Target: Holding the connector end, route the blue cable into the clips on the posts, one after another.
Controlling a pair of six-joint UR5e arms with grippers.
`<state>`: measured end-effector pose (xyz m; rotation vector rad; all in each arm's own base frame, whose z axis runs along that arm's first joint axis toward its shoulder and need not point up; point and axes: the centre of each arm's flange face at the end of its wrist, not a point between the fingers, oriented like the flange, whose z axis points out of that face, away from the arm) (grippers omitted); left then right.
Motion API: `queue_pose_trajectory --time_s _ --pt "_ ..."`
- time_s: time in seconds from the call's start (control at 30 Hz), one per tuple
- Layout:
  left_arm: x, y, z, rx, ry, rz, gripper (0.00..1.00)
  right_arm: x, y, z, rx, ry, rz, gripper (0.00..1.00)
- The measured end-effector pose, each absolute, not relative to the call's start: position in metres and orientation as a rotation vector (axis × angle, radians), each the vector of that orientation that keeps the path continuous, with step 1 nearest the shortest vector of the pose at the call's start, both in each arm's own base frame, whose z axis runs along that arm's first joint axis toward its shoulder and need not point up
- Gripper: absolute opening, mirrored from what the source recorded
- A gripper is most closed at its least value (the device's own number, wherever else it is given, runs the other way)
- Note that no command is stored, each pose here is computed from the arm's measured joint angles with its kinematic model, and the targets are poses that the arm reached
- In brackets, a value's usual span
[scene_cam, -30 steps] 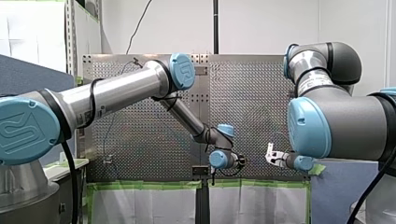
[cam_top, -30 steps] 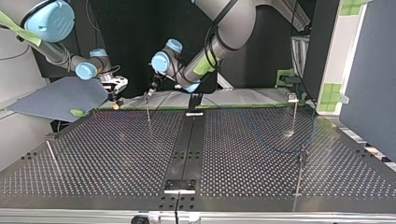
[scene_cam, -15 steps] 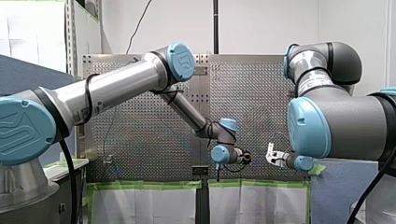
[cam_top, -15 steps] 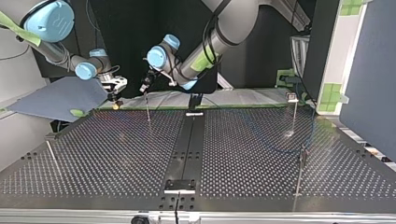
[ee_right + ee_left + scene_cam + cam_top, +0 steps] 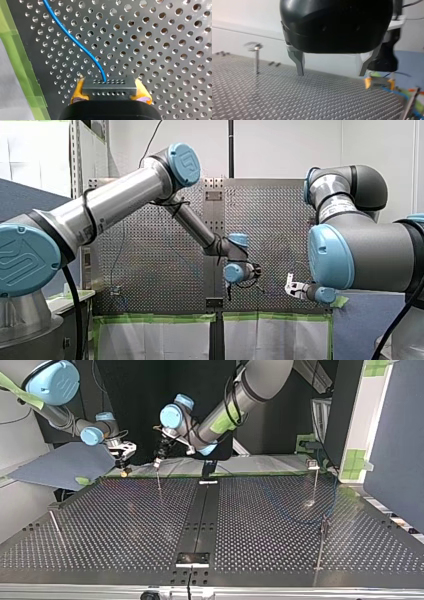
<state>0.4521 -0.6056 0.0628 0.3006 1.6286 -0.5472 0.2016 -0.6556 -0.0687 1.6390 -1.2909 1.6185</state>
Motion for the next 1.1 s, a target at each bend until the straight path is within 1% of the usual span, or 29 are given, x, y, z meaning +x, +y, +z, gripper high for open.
queue_pose_trajectory --time_s 0.37,0.77,1.1 --pt "0.433 -0.572 0.091 0.256 1.693 -0.424 0.98 0.205 -0.654 -0.07 1.646 -1.29 1.62 0.0" --pt "0.403 -0.535 0.116 0.228 1.777 -0.289 0.98 0.208 -0.652 -0.071 1.651 -1.291 1.618 0.0" --pt "0.38 -0.492 0.138 0.127 1.853 -0.196 0.98 0.209 -0.652 -0.071 1.655 -1.292 1.62 0.0"
